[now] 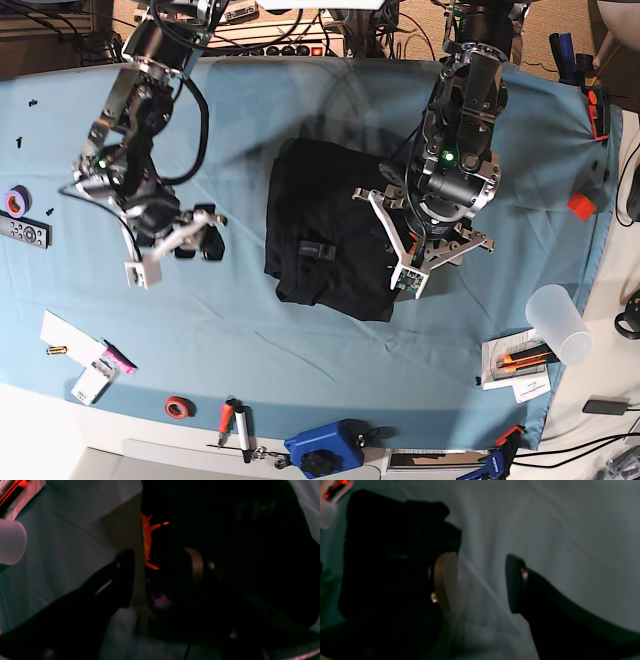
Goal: Layout the t-shirt on the table in an organized manner, then fold the t-shirt properly
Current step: 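Grasp the bundle edge with the right gripper and flip it over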
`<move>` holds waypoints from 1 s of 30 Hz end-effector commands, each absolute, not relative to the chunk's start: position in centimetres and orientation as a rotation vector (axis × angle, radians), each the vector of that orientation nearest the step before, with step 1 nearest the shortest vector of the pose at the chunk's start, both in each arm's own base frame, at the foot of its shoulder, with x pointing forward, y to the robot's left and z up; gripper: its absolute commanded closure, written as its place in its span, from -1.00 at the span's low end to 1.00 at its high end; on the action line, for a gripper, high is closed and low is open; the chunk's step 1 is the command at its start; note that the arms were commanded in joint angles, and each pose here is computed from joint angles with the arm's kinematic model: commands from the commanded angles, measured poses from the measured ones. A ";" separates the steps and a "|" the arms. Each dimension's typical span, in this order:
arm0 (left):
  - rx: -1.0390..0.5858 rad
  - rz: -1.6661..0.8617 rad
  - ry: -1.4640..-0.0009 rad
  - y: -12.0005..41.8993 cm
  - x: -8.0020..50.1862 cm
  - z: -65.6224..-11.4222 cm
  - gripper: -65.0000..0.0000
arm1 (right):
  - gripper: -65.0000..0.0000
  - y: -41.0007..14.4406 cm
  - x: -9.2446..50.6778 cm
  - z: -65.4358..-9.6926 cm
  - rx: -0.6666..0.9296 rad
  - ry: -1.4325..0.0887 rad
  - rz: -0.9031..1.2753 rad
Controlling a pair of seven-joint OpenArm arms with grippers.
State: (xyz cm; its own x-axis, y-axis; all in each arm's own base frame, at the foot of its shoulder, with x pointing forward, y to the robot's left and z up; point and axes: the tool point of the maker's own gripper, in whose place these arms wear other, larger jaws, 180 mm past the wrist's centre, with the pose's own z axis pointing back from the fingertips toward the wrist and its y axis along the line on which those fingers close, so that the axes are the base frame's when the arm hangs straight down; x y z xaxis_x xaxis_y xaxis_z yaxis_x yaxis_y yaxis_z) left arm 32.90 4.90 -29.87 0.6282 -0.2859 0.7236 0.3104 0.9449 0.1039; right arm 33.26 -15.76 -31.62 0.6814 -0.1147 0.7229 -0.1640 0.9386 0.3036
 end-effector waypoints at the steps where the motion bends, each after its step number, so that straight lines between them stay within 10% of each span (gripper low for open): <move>1: -0.034 -0.336 -0.878 4.7 33.6 -28.4 0.04 | 0.06 -15.3 33.7 -31.1 0.397 -0.853 0.033; 13: -0.034 -0.337 -0.875 4.7 33.6 -28.5 0.04 | 0.06 -9.3 32.4 -35.0 0.881 -0.750 -0.002; 30: -0.066 -0.338 -0.876 4.2 33.5 -28.5 0.04 | 0.10 -2.5 34.3 -37.6 0.988 -0.592 0.110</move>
